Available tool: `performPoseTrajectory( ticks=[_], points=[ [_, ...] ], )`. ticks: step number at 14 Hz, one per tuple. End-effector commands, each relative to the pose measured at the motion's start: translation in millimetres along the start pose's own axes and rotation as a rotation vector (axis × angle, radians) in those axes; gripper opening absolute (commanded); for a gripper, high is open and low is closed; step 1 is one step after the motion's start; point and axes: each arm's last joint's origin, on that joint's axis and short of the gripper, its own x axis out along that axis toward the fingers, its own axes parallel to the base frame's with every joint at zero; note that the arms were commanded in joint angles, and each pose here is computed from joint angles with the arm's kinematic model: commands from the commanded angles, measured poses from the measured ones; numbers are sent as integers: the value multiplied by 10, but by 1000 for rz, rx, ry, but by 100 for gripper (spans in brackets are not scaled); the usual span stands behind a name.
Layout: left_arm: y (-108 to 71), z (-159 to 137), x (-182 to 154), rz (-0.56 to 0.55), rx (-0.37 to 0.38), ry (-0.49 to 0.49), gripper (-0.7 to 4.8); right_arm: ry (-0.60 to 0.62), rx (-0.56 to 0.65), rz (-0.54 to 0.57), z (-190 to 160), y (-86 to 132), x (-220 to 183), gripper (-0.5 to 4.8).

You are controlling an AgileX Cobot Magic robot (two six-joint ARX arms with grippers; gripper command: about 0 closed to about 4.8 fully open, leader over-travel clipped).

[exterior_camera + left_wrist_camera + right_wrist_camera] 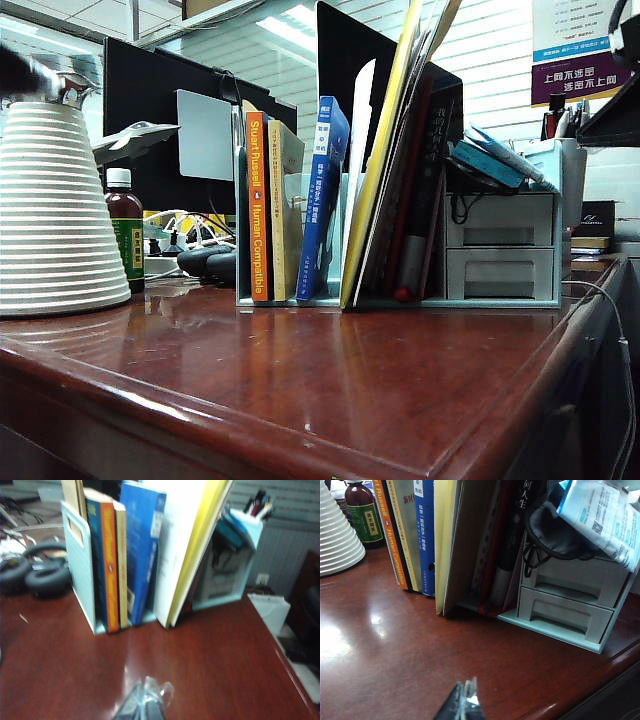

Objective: Pick up the blue book and put it on the bookshelf.

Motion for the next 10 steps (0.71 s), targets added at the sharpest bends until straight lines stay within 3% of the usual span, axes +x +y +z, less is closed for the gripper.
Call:
performPoseTrajectory(
  ticks=[1,3,4,5,7,10],
  points=[
    [5,14,-2,13,9,-14,-6,-18,4,-2,29,1,-1,-5],
    [64,-28,-43,61,-3,-38,-5,-18,4,-3,29,0,-1,-5],
    [219,-125,-146,190,-19,-109,-5,-18,4,-2,29,1,-1,-5],
    [283,-171,-186,247,-15,-116,-5,-18,4,-3,29,0,-2,-5],
    [414,-286,-209,357,-24,-42,-6,-13,4,1,24,1,-1,-5],
    [470,-429,-210,446,2,32,-6,-3,3,-5,14,-2,-1,-5]
  ],
)
